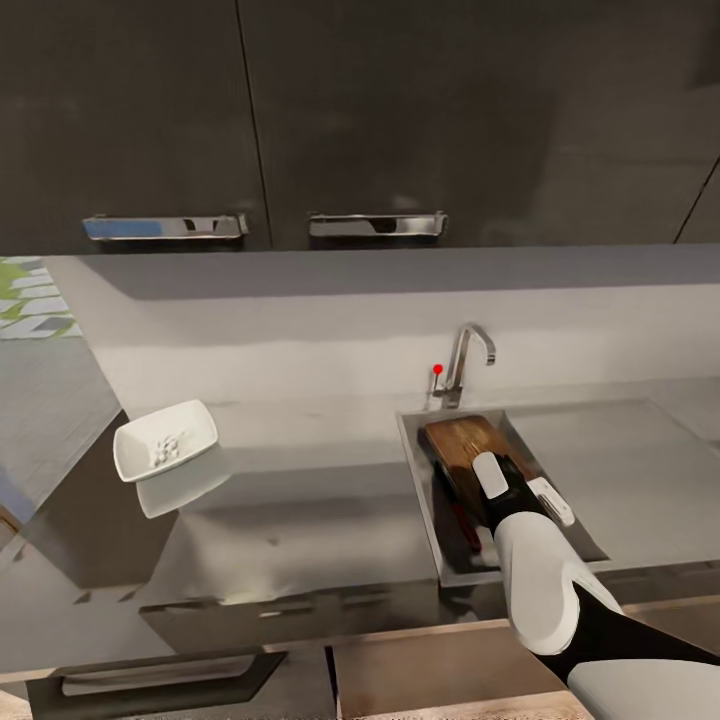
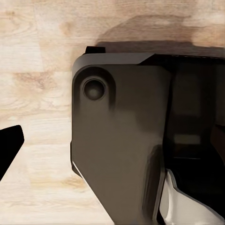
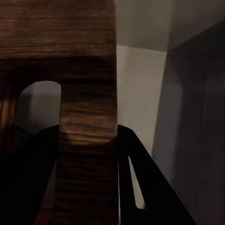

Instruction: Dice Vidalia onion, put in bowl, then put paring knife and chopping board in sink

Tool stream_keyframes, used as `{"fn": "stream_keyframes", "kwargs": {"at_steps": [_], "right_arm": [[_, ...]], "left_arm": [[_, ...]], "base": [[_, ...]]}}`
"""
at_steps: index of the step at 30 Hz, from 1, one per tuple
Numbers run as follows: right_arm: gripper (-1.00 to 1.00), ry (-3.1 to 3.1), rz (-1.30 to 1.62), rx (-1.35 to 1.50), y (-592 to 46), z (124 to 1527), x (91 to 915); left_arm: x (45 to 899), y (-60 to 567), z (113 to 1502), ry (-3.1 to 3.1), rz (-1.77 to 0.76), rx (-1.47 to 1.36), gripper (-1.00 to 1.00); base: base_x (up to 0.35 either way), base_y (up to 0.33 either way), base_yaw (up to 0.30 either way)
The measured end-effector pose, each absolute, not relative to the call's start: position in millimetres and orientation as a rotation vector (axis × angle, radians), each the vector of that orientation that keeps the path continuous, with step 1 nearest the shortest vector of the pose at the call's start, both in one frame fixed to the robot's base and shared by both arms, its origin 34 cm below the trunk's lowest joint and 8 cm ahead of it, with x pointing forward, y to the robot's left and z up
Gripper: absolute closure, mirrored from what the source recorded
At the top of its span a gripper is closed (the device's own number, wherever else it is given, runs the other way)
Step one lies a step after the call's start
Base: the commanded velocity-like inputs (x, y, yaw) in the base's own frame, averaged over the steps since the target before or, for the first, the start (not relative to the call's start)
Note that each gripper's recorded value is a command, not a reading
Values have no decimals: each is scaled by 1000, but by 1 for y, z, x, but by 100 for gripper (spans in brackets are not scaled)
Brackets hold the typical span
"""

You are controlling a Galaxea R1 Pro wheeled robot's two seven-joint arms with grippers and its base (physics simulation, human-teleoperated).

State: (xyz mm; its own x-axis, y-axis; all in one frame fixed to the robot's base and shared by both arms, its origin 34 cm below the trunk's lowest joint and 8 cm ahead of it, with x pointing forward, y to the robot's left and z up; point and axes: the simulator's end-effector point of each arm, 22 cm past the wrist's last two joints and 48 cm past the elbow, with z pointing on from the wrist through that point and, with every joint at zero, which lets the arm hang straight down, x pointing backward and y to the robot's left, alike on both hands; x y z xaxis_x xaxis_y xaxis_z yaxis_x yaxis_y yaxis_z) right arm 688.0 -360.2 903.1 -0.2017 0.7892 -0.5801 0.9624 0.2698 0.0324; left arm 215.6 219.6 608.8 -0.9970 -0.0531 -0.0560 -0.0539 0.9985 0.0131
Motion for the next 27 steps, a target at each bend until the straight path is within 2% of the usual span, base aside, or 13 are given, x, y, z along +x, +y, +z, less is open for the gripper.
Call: {"fn": "stream_keyframes", "kwargs": {"at_steps": [27], "right_arm": [[100, 2088, -504, 1580, -360, 878, 683]], "left_arm": [[198, 219, 605, 3128, 23, -83, -100]], "base": [[0, 0, 0]]}}
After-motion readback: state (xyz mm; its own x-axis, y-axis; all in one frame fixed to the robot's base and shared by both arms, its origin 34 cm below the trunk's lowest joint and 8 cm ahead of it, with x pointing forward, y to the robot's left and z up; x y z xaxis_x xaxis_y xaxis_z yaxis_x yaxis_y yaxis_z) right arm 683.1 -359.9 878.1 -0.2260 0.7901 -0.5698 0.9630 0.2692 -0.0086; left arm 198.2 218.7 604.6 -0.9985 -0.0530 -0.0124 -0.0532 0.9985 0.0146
